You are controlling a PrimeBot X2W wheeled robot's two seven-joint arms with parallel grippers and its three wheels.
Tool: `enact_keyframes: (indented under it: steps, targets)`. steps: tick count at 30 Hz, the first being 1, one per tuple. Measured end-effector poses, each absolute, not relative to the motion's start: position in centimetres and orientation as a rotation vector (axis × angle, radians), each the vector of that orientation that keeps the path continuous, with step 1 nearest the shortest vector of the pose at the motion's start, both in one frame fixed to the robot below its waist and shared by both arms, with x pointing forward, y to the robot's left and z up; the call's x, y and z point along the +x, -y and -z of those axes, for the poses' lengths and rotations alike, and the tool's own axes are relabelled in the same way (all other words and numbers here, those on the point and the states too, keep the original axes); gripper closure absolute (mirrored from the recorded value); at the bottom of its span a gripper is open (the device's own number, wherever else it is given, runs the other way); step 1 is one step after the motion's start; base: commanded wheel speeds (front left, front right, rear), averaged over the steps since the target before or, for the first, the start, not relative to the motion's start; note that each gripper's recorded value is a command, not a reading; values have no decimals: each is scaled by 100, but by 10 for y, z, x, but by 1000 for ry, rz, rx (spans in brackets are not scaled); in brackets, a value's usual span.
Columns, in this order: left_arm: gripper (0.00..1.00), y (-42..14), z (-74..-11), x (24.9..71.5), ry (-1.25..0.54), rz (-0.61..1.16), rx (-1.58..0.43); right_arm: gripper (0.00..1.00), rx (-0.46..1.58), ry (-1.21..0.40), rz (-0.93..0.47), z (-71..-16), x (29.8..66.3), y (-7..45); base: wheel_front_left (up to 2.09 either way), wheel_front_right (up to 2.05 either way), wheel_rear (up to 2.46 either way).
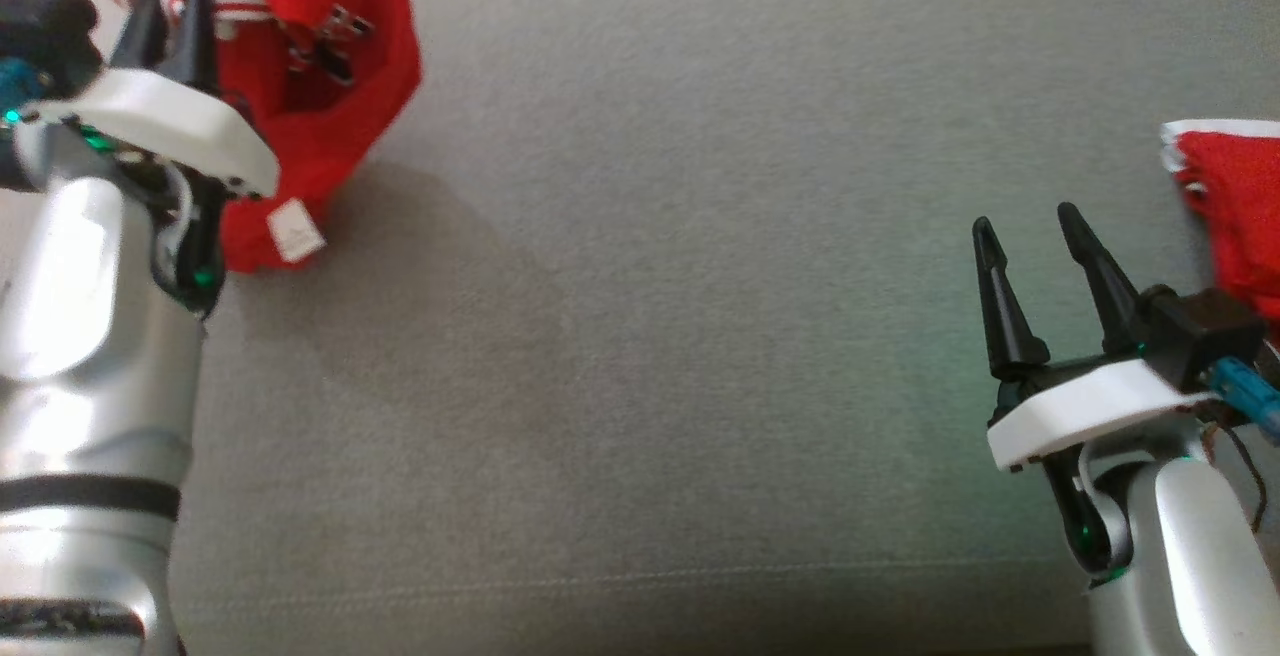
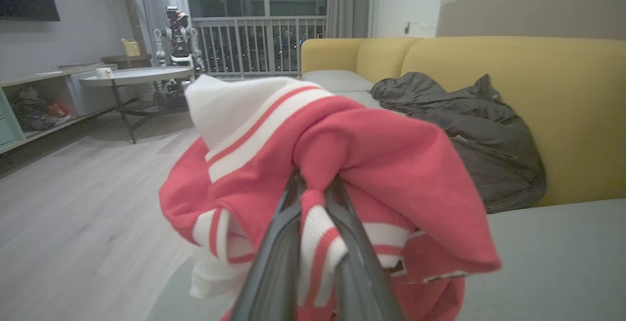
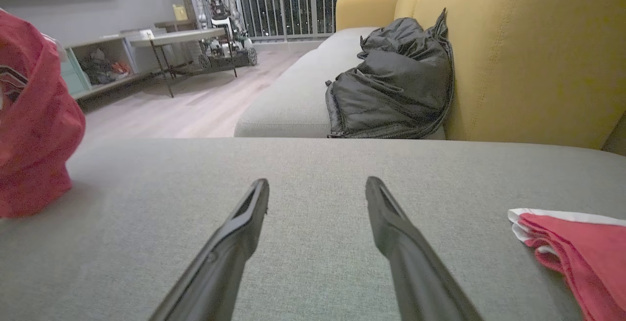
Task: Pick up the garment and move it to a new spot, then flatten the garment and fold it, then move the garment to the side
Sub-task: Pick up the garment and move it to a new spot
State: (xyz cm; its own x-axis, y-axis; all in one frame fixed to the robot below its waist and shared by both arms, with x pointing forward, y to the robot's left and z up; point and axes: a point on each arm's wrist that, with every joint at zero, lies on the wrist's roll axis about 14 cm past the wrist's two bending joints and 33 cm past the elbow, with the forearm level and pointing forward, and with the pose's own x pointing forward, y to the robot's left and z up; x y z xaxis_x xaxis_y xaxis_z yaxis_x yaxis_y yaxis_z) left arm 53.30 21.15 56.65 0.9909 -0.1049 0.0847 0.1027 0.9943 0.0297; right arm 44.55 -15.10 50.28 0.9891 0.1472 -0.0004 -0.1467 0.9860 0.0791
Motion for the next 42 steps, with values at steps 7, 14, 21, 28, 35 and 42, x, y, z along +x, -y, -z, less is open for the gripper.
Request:
enact_keyframes:
  steps: [7, 14, 21, 28, 35, 42]
  targets:
    - [100, -116, -602, 512, 210, 341, -44, 0, 129, 65, -59, -526, 417, 183, 0, 0, 0]
    - [100, 8, -632, 476, 262, 653, -158, 0, 144, 109, 60, -538, 384, 225, 0, 0, 0]
    - [100, 79, -617, 462, 223, 812, -188, 0, 142, 112, 171, -536, 361, 260, 0, 0, 0]
    - [100, 106, -540, 457, 49, 858, -141, 0, 144, 80, 233, -521, 353, 278, 0, 0, 0]
    - [100, 93, -433, 434, -212, 831, -58, 0, 166, 30, 236, -500, 357, 275, 0, 0, 0]
    - [55, 76, -414, 429, -219, 806, 62, 0, 179, 25, 196, -496, 369, 263, 0, 0, 0]
